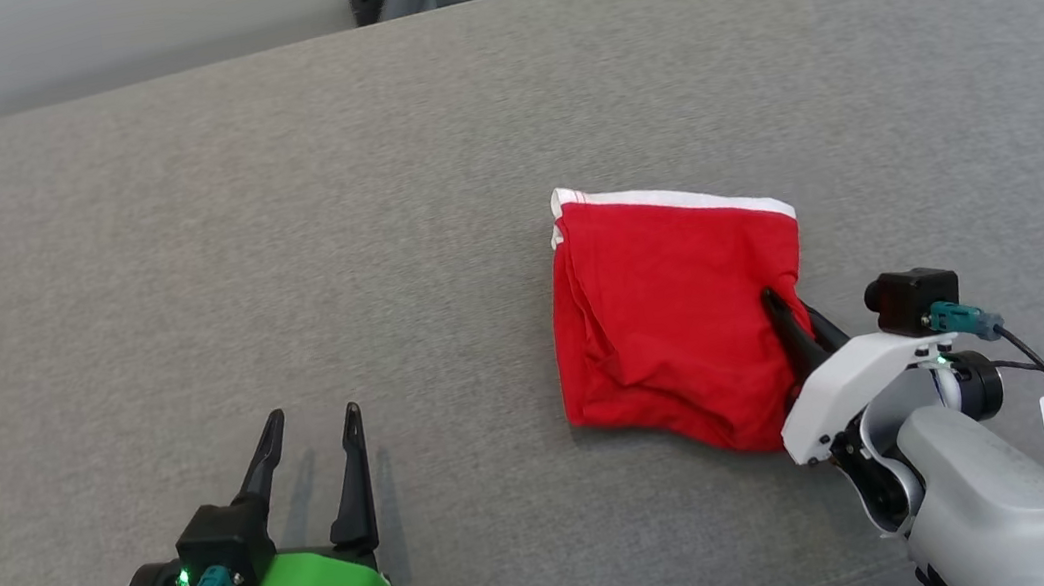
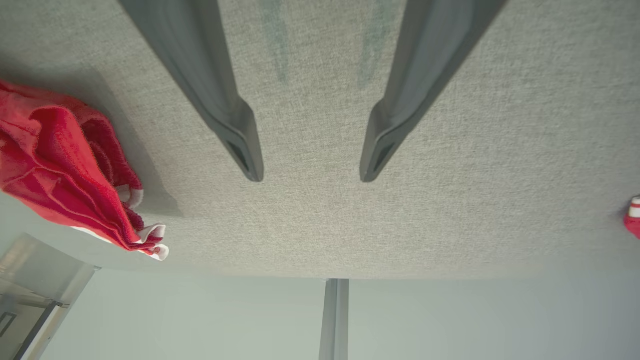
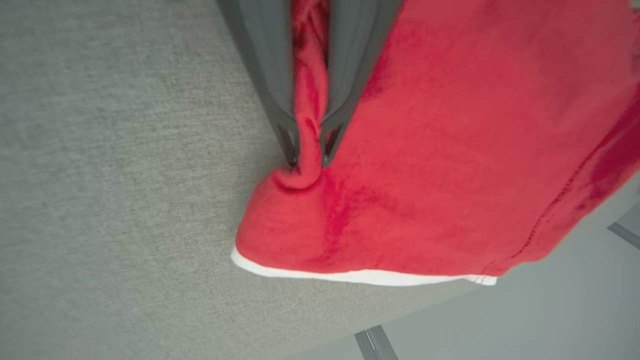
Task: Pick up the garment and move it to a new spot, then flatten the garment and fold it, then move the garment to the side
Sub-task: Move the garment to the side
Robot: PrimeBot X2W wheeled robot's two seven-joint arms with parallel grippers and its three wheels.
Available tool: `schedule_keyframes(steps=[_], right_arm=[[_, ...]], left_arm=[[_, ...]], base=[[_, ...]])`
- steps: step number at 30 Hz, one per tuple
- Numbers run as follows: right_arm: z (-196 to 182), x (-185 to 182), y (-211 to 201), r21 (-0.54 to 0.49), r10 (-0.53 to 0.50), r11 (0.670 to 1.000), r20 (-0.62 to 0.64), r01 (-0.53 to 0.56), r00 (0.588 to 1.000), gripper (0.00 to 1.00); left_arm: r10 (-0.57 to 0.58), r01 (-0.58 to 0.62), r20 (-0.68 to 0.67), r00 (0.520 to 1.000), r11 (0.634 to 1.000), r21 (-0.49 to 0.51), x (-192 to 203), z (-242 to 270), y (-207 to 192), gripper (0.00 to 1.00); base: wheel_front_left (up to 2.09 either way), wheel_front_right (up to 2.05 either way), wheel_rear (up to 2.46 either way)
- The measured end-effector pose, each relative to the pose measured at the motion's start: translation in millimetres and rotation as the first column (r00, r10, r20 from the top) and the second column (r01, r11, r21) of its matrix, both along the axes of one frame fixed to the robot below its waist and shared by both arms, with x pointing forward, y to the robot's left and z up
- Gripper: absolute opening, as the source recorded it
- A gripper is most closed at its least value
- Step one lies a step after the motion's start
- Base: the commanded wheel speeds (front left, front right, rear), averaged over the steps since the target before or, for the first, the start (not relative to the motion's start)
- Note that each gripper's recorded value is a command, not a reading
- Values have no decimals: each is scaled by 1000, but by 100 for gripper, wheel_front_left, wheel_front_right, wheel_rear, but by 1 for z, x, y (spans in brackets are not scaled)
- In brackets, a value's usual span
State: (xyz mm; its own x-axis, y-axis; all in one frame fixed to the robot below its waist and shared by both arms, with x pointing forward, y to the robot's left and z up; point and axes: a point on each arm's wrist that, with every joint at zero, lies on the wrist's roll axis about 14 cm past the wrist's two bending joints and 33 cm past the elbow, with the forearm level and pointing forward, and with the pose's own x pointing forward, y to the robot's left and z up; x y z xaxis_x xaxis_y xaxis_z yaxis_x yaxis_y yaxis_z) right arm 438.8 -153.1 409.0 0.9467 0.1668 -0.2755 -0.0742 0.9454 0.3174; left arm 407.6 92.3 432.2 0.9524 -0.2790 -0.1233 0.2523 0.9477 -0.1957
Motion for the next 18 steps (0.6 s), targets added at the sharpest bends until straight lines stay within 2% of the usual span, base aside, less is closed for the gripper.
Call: schedule_keyframes(steps=[6, 11, 14, 18], right_arm=[[8, -30, -46, -7, -128, 992, 15, 128, 992, 0], [16, -56, -81, -21, -226, 974, 33, 227, 973, 0], [16, -65, -95, -65, -238, 969, 31, 239, 971, 0], [24, -57, -105, -104, -232, 966, 50, 236, 972, 0]], left_arm=[[-158, 158, 33, 987, 987, -23, 11, 8, -56, 100], [-300, 302, 64, 952, 952, -41, 16, 16, -109, 100], [-357, 362, 82, 930, 931, -47, 18, 20, -132, 100], [-379, 384, 77, 922, 922, -58, 22, 16, -142, 100]], base=[[0, 0, 0], [0, 0, 0], [0, 0, 0], [0, 0, 0]])
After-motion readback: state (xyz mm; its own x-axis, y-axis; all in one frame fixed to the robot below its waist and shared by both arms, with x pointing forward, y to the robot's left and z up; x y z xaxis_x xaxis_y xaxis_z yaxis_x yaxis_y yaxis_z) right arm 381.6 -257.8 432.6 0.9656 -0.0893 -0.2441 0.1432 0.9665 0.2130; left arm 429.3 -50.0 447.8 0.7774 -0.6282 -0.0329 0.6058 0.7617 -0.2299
